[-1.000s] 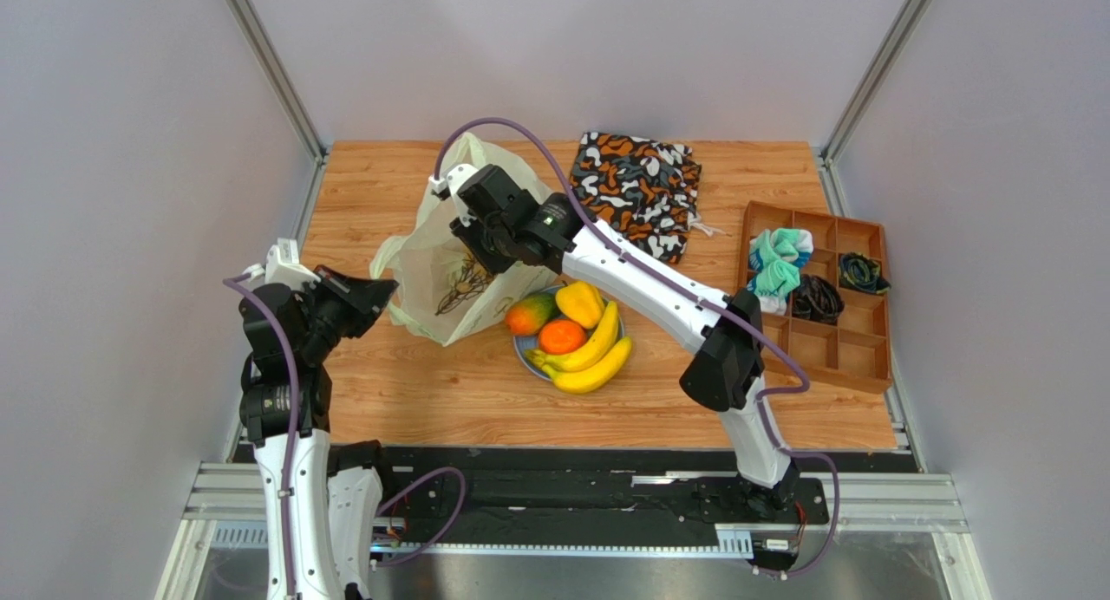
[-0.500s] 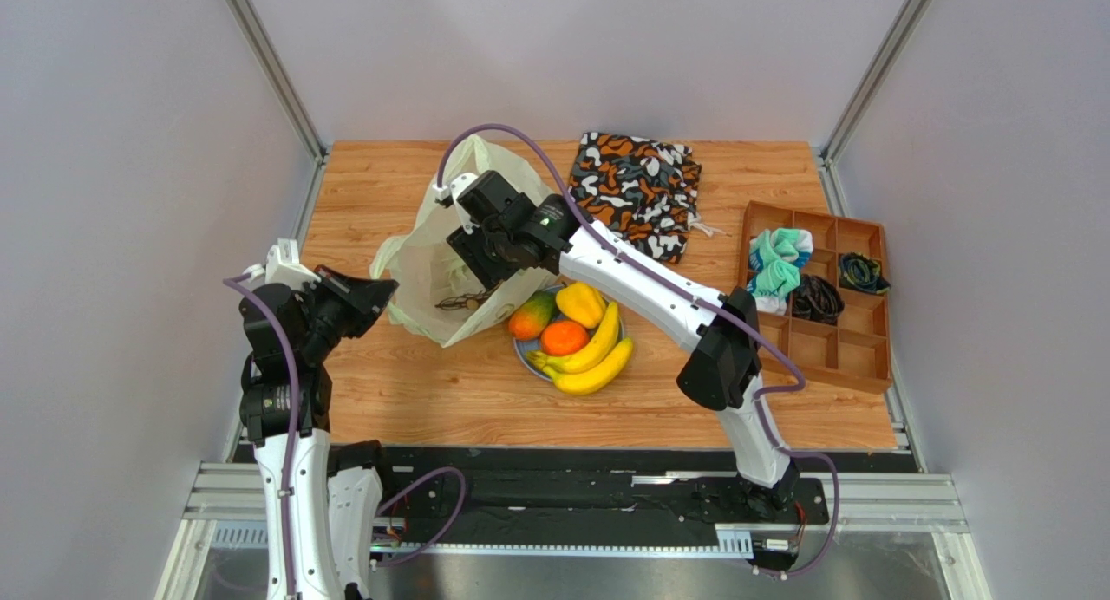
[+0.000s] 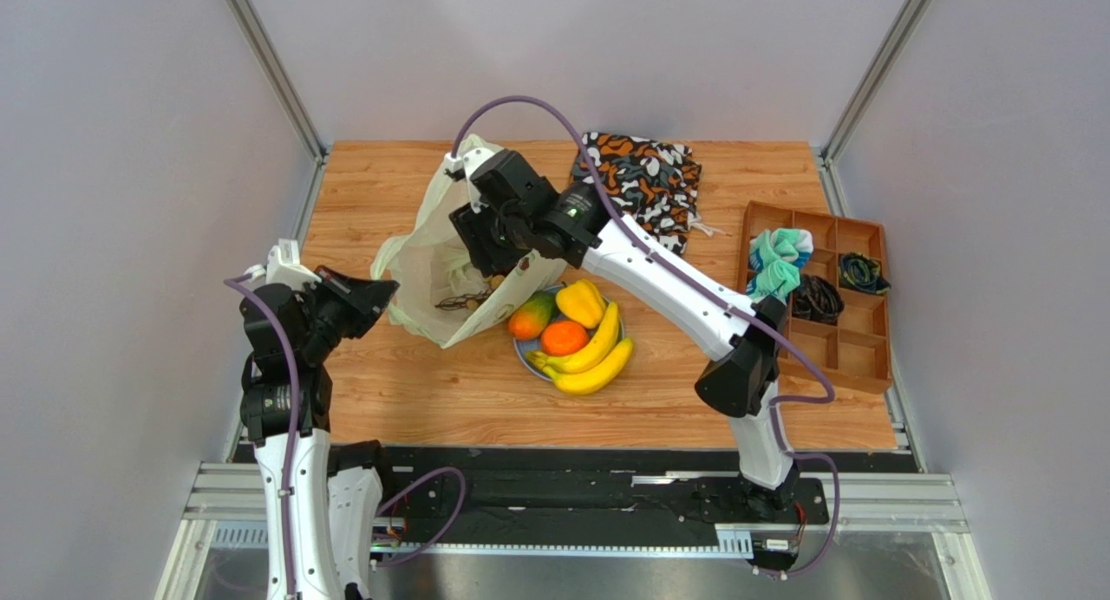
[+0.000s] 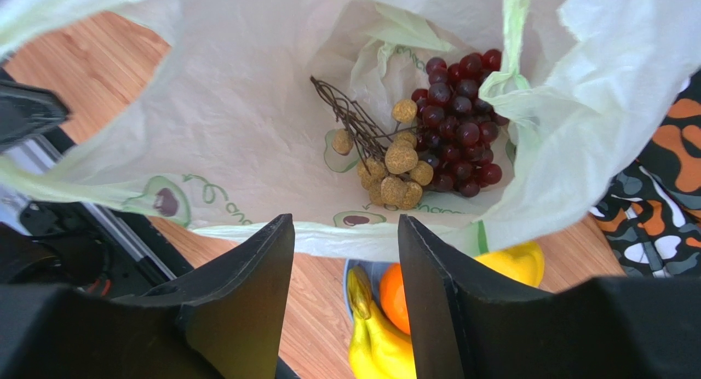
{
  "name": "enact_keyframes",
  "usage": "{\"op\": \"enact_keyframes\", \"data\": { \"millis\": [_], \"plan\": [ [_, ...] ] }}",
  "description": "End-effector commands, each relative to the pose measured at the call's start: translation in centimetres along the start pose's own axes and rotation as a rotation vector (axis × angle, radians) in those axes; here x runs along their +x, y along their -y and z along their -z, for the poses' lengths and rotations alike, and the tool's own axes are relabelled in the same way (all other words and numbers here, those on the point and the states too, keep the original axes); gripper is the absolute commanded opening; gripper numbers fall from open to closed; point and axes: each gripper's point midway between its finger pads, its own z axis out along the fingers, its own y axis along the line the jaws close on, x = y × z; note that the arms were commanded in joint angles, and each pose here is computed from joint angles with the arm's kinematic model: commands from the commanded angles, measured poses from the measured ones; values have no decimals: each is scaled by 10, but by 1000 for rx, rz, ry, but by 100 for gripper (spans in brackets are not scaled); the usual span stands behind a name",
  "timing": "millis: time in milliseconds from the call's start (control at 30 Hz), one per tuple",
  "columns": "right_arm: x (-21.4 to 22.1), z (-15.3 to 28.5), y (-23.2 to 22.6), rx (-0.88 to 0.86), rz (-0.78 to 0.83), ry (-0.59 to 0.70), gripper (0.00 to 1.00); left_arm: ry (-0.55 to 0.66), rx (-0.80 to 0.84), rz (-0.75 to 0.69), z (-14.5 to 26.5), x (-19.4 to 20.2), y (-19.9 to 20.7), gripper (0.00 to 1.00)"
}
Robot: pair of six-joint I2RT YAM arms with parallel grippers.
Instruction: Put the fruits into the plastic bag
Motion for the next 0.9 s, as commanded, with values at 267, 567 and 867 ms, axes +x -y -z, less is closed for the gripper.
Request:
{"op": "enact_keyframes", "data": {
  "millis": [267, 567, 867],
  "plan": [
    [-28, 89, 57, 73, -210, 158, 54, 18, 28, -19, 6, -2, 8, 0],
    [49, 92, 130, 181, -451, 56, 54, 26, 34, -22, 8, -3, 10, 0],
    [119, 62, 152, 278, -596, -100, 54, 21, 35, -19, 10, 0, 10, 0]
  ]
}}
